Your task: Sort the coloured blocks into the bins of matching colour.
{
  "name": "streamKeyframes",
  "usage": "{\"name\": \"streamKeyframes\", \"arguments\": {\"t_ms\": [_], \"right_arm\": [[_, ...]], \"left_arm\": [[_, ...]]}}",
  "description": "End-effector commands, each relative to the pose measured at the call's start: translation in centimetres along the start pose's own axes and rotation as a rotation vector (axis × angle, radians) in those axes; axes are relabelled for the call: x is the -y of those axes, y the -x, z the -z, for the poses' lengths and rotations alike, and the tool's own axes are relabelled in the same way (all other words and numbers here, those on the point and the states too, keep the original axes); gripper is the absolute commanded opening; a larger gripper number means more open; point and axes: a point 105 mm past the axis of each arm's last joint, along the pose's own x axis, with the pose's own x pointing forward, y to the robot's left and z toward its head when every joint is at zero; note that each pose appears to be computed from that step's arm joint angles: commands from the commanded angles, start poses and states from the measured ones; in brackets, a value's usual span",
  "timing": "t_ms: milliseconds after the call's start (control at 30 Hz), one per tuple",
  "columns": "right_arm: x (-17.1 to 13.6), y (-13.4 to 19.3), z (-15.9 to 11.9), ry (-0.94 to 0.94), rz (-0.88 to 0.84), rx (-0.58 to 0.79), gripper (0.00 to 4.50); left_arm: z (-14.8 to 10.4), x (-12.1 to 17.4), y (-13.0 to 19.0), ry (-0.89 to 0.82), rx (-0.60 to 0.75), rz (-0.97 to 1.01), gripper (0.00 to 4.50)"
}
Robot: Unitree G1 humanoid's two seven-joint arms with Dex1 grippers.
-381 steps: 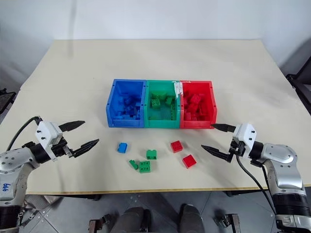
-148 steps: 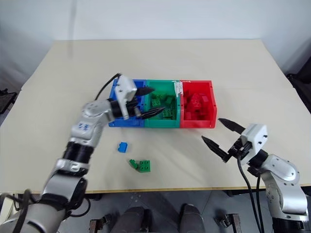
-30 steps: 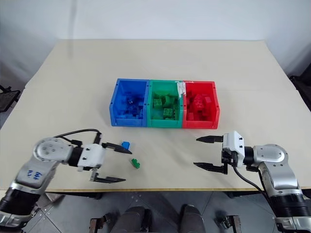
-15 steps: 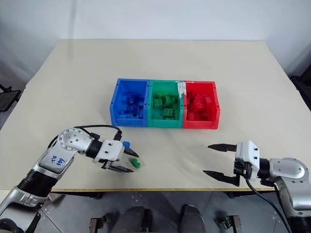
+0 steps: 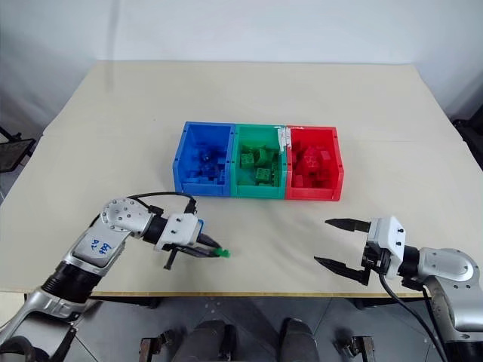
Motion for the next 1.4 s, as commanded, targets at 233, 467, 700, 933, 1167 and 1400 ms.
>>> {"name": "streamKeyframes", "arguments": {"t_ms": [233,467,700,933,1167,1400], "right_arm": [[2.5,0.0,-2.7,0.019,0.3,0.196,4.5],[2.1,-0.8,-3.1,0.029,0.301,0.207,4.5],[1.6,-1.9,-3.3,0.032,0.216,0.2,4.5],[0.6,-3.8,-2.7,0.086,-0.061,0.108,4.5],[0.2,-5.3,-2.3,0.119,-0.284,0.072,4.5],[-0.4,-6.0,-2.2,0.123,-0.434,0.056,4.5]], "left_arm": [[-5.5,-8.6,-0.9,-0.017,0.154,-0.358,0.31],[-5.5,-11.4,-2.0,0.006,0.16,-0.47,1.27],[-6.0,-9.2,0.1,-0.027,0.243,-0.433,3.38],[-2.9,-5.5,7.6,-0.05,0.206,-0.541,4.14],[1.6,0.3,14.2,0.055,0.108,-0.62,4.49],[5.2,5.3,18.1,0.194,-0.03,-0.685,4.49]]}}
